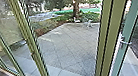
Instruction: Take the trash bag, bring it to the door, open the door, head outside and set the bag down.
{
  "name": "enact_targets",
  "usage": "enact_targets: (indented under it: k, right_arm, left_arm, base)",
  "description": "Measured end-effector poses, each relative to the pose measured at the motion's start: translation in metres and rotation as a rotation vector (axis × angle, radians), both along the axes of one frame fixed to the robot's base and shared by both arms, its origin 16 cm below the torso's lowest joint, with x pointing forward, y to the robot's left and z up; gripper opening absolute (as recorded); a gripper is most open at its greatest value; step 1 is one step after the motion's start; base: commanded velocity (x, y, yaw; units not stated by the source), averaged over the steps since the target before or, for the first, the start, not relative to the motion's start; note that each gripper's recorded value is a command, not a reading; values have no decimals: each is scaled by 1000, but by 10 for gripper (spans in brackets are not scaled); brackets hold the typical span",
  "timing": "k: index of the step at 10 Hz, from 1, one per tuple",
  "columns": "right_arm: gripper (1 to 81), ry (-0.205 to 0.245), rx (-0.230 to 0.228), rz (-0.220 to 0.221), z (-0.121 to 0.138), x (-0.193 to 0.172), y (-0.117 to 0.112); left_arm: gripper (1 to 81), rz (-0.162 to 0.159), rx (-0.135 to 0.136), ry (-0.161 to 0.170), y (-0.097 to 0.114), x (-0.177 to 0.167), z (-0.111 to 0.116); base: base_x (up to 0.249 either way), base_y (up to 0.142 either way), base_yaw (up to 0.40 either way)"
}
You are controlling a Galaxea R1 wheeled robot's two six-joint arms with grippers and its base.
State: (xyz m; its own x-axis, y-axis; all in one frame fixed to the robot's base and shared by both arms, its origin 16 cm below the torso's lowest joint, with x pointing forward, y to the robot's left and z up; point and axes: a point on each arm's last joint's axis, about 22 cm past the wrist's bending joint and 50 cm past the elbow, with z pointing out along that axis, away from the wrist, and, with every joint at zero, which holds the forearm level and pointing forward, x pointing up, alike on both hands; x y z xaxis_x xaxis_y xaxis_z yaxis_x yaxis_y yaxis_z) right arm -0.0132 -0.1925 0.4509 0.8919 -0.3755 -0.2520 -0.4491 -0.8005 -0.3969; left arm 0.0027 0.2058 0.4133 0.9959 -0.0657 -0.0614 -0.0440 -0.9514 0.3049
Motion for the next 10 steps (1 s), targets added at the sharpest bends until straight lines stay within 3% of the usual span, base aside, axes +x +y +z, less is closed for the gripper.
enact_targets:
  k: [2,3,6,7,10]
  right_arm:
    - [811,-36,14,9,-2,-4,30]
    - [811,-40,12,10,-3,-7,31]
    - [811,-58,-21,3,-9,-5,23]
    - [811,-67,-27,-1,-11,-6,32]
    - [811,-106,-89,-10,-23,-8,36]
  left_arm:
    - [10,0,2,-59,1,25,4]
    - [10,0,1,-74,0,31,5]
    - [10,-2,1,-73,-3,26,5]
    - [10,-21,6,-80,-2,26,4]
    - [10,-29,43,-86,7,28,1]
  base:
    - [0,0,0]
    - [0,0,0]
    - [0,0,0]
    - [0,0,0]
    - [0,0,0]
